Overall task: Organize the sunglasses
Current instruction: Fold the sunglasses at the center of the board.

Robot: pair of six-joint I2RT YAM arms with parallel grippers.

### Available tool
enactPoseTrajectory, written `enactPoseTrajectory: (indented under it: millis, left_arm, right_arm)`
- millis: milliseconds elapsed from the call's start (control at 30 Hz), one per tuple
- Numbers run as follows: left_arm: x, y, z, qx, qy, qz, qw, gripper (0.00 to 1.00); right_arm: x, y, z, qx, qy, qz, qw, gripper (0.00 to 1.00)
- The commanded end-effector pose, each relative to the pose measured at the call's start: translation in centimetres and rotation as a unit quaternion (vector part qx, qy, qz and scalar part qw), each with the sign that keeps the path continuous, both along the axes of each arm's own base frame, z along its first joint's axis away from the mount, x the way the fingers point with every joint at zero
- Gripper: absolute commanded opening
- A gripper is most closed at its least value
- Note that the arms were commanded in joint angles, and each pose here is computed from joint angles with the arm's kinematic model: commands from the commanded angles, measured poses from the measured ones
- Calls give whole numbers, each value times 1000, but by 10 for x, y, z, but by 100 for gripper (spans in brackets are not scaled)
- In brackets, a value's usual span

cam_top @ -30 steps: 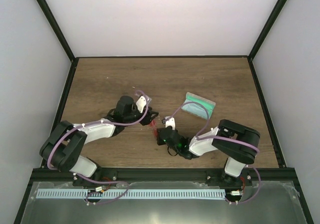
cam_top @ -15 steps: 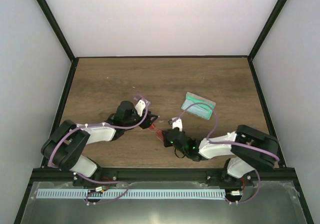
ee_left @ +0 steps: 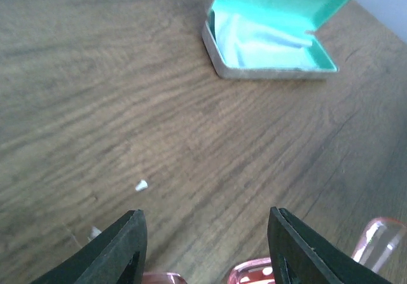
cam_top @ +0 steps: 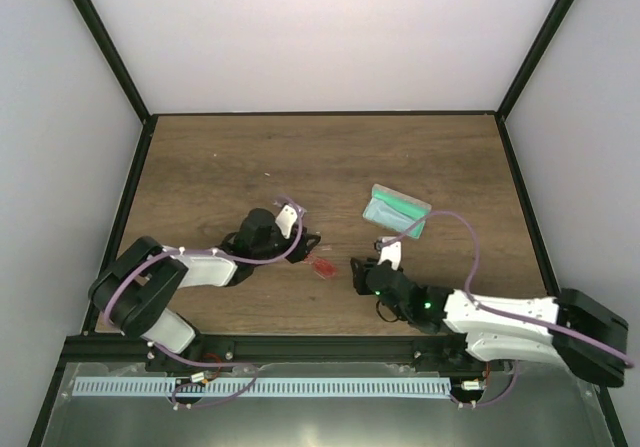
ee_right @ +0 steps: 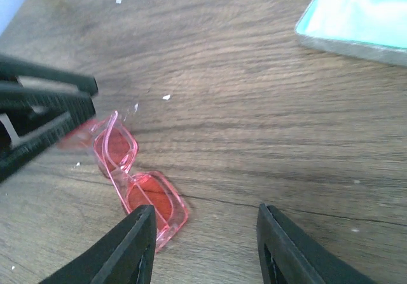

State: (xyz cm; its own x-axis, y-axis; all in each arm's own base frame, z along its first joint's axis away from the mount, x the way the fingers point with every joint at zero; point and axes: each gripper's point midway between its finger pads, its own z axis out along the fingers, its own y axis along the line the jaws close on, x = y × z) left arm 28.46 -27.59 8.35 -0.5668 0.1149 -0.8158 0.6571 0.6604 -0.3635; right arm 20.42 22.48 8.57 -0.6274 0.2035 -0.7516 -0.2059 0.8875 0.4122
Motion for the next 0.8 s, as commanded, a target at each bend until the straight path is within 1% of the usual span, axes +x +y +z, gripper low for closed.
enactPoseTrajectory:
  millis: [0, 233, 367, 467, 600, 767]
  left_arm:
    - [-8, -7, -14, 13, 0, 1, 1000, 54]
    - [-21, -16, -36, 44, 12, 22, 999, 54]
    - [-30, -21, -48, 52, 16, 25, 998, 54]
    - [-32, -21, -48, 48, 18, 32, 998, 54]
    - [-33, -20, -26, 27, 1, 34, 999, 54]
    - [-33, -15, 23, -1, -36, 39, 999, 57]
  right_arm:
    - [-4, -37, 3, 2, -5, -50, 999, 45]
    - [-14, -54, 9, 39, -13, -49, 998, 45]
    - [-17, -55, 2, 31, -5, -44, 999, 45]
    - [-17, -53, 2, 24, -3, -39, 999, 46]
    - [-16, -47, 11, 24, -14, -26, 999, 46]
    - [-9, -52, 26, 20, -29, -49, 998, 47]
